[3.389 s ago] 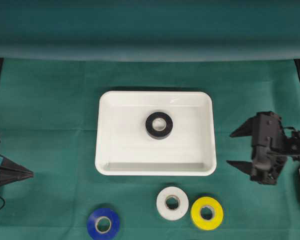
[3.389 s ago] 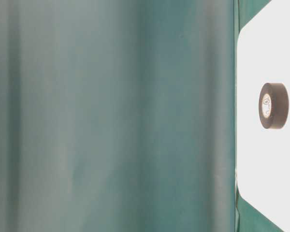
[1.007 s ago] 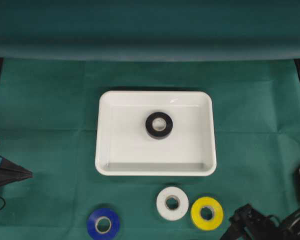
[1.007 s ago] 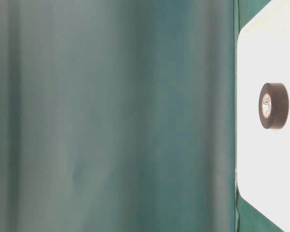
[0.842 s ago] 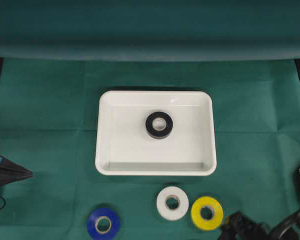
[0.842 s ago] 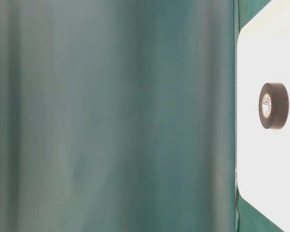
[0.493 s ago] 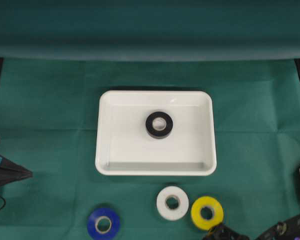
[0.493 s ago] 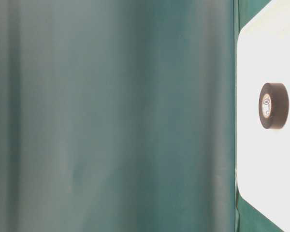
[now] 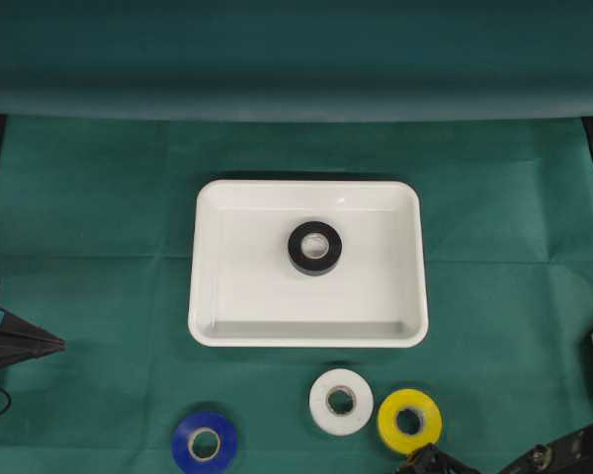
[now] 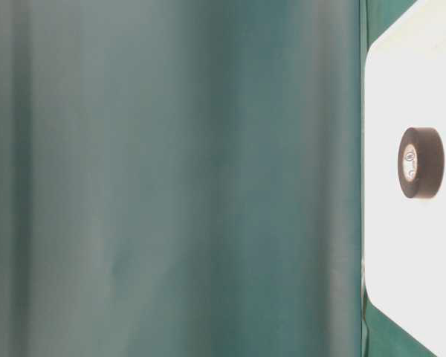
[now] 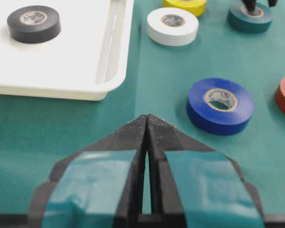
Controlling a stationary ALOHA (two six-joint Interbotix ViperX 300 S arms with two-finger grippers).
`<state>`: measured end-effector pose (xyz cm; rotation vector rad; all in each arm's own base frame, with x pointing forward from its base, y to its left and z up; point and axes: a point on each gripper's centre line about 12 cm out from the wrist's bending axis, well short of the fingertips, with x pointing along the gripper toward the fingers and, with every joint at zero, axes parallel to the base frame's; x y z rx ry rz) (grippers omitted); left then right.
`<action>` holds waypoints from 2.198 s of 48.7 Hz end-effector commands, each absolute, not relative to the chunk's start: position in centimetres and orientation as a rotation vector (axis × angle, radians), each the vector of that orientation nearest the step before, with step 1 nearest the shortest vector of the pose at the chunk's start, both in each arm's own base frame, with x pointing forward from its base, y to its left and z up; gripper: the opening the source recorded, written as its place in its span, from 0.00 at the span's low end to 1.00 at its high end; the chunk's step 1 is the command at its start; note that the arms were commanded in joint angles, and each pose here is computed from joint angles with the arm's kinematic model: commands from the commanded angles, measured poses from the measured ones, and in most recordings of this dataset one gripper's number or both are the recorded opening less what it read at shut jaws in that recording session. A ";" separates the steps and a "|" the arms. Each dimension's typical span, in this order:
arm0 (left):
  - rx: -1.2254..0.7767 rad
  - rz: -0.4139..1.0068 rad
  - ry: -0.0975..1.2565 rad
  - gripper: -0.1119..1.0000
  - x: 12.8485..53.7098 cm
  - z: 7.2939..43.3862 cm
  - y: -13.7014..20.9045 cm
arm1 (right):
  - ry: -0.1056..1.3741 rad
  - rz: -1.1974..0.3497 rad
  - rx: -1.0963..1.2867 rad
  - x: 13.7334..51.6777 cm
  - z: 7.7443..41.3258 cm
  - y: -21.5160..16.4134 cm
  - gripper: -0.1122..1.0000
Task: Put the tape into the white case with the right arm.
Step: 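Lower the right gripper onto the teal tape roll and grasp it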
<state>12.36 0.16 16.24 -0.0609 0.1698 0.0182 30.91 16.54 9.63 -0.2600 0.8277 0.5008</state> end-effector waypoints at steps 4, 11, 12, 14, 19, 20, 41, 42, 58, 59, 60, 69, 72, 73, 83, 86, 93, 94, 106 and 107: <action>-0.062 0.018 0.161 0.10 12.5 16.8 0.2 | 0.809 0.509 -0.260 31.6 9.9 17.1 0.73; -0.062 0.018 0.159 0.10 12.5 16.8 0.2 | 0.820 0.508 -0.261 31.8 9.4 17.2 0.72; -0.061 0.018 0.161 0.10 12.5 16.8 0.2 | 0.824 0.507 -0.262 31.8 9.3 17.2 0.72; -0.061 0.018 0.159 0.10 12.5 16.8 0.2 | 0.824 0.507 -0.262 31.8 9.3 17.2 0.72; -0.062 0.017 0.161 0.10 12.5 16.8 0.1 | 0.821 0.507 -0.261 31.8 9.4 17.2 0.71; -0.061 0.016 0.161 0.10 12.5 16.8 0.1 | 0.821 0.507 -0.261 31.8 9.4 17.2 0.70; -0.062 0.017 0.161 0.10 12.5 16.8 0.1 | 0.828 0.482 -0.274 32.4 10.4 17.1 0.17; -0.062 0.018 0.159 0.10 12.5 16.8 0.2 | 0.828 0.481 -0.274 32.4 10.4 17.1 0.15; -0.062 0.018 0.159 0.10 12.5 16.8 0.2 | 0.816 0.482 -0.273 32.5 10.8 17.2 0.12; -0.062 0.017 0.161 0.10 12.5 16.8 0.1 | 0.816 0.482 -0.273 32.5 10.8 17.2 0.12; -0.062 0.016 0.159 0.10 12.5 16.8 0.1 | 0.816 0.482 -0.273 32.5 10.8 17.2 0.12; -0.061 0.016 0.161 0.10 12.5 16.8 0.1 | 0.791 0.481 -0.267 33.0 11.7 17.5 0.12; -0.062 0.017 0.161 0.10 12.5 16.8 0.1 | 0.776 0.479 -0.265 33.4 12.5 17.7 0.12; -0.062 0.018 0.159 0.10 12.5 16.8 0.2 | 0.771 0.480 -0.268 33.5 12.7 17.9 0.12; -0.062 0.017 0.161 0.10 12.5 16.8 0.1 | 0.780 0.449 -0.294 34.1 14.8 18.4 0.12; -0.062 0.018 0.161 0.10 12.5 16.8 0.2 | 0.791 0.437 -0.300 34.2 15.1 18.4 0.12; -0.062 0.018 0.161 0.10 12.5 16.8 0.2 | 0.795 0.435 -0.306 34.4 15.2 18.5 0.12; -0.062 0.018 0.161 0.10 12.5 16.8 0.2 | 0.794 0.434 -0.302 34.4 15.2 18.5 0.12; -0.062 0.018 0.161 0.10 12.5 16.8 0.2 | 0.777 0.443 -0.299 36.0 14.9 19.5 0.12; -0.062 0.017 0.161 0.10 12.5 16.8 0.1 | 0.773 0.441 -0.298 36.3 15.1 19.7 0.12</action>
